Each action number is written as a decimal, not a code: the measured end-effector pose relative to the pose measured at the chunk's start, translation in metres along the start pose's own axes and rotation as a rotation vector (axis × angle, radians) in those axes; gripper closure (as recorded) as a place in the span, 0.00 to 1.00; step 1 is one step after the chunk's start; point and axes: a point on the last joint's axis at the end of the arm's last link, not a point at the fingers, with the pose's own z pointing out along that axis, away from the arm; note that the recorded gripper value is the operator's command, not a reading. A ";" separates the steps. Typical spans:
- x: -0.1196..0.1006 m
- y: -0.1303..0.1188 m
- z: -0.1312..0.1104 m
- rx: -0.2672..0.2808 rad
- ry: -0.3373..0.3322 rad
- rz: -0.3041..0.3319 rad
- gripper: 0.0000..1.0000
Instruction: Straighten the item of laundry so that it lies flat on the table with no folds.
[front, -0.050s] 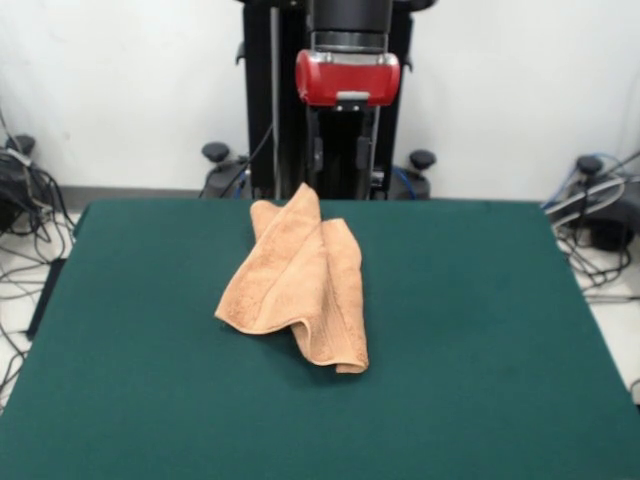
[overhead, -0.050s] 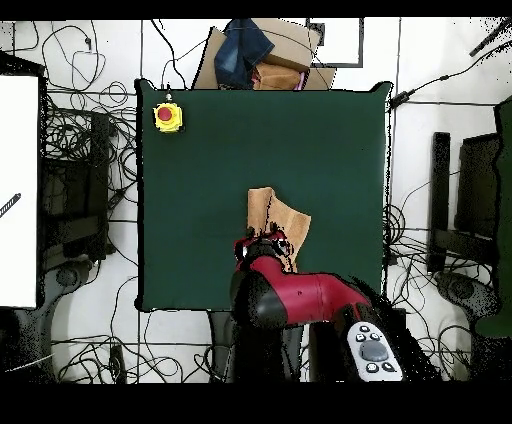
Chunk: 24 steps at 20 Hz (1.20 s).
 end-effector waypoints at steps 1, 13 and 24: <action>0.000 -0.001 0.001 0.001 -0.001 0.002 0.00; -0.001 -0.013 0.016 0.005 0.001 0.020 0.00; -0.007 -0.021 0.041 0.004 -0.006 0.028 0.00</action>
